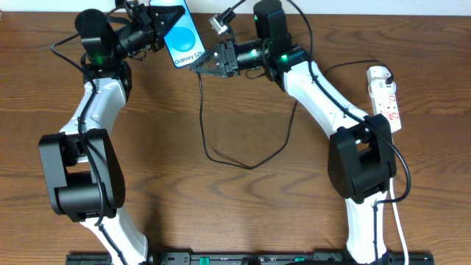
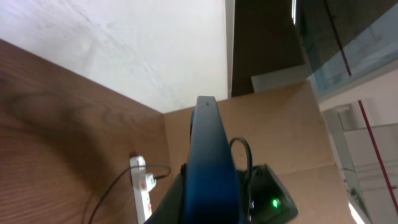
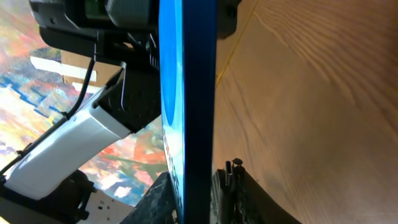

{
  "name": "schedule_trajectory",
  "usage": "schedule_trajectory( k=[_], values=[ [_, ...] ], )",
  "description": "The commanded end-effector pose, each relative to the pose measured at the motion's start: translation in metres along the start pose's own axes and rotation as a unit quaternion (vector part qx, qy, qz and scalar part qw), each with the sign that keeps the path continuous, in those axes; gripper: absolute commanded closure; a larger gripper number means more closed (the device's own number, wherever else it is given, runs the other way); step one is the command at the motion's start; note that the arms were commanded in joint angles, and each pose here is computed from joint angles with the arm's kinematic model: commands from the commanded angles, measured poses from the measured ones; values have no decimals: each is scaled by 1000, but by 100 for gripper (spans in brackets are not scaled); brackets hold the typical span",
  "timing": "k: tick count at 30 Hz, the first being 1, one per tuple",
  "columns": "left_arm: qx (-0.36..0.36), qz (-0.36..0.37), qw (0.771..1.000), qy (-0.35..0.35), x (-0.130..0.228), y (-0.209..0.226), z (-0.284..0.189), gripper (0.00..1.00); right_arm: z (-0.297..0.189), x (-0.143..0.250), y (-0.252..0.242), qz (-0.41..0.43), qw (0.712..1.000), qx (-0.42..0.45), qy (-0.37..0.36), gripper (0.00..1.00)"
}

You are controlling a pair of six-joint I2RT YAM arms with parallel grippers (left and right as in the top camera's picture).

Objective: Plug charger to phone and switch on socket
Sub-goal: 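Open the right gripper and pull it back from the phone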

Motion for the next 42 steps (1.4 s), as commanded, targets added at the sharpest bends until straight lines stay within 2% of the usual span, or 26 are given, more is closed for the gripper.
schedule_trajectory(
  k=[1, 12, 17, 29, 35, 42],
  values=[
    [19, 10, 999, 36, 6, -11, 4, 93, -18, -10, 0, -13, 1000, 6, -25, 74],
    [18, 14, 999, 32, 5, -10, 1, 93, -23, -7, -1, -18, 1000, -5, -6, 74],
    [13, 15, 1000, 23, -1, -8, -7, 93, -22, 3, -14, -2, 1000, 20, 0, 74],
    [3, 19, 1000, 22, -2, -3, -12, 93, -15, 20, -41, 32, 990, 138, -19, 78],
    [-25, 3, 999, 35, 4, 11, -13, 93, -8, 33, -58, 45, 969, 242, -22, 79],
    [-43, -7, 997, 68, 16, 25, -15, 93, -7, 37, -66, 52, 950, 307, -34, 79]
  ],
)
Point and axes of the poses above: each gripper's point midway between its finger pads, its own z axis out along the fingers, its own y axis along the line the jaws close on, x = y × z, the point moved 10 cm from there along -z, back along the fingers, and after that the axes turned 10 degrees about z, right-handed, at the moved point
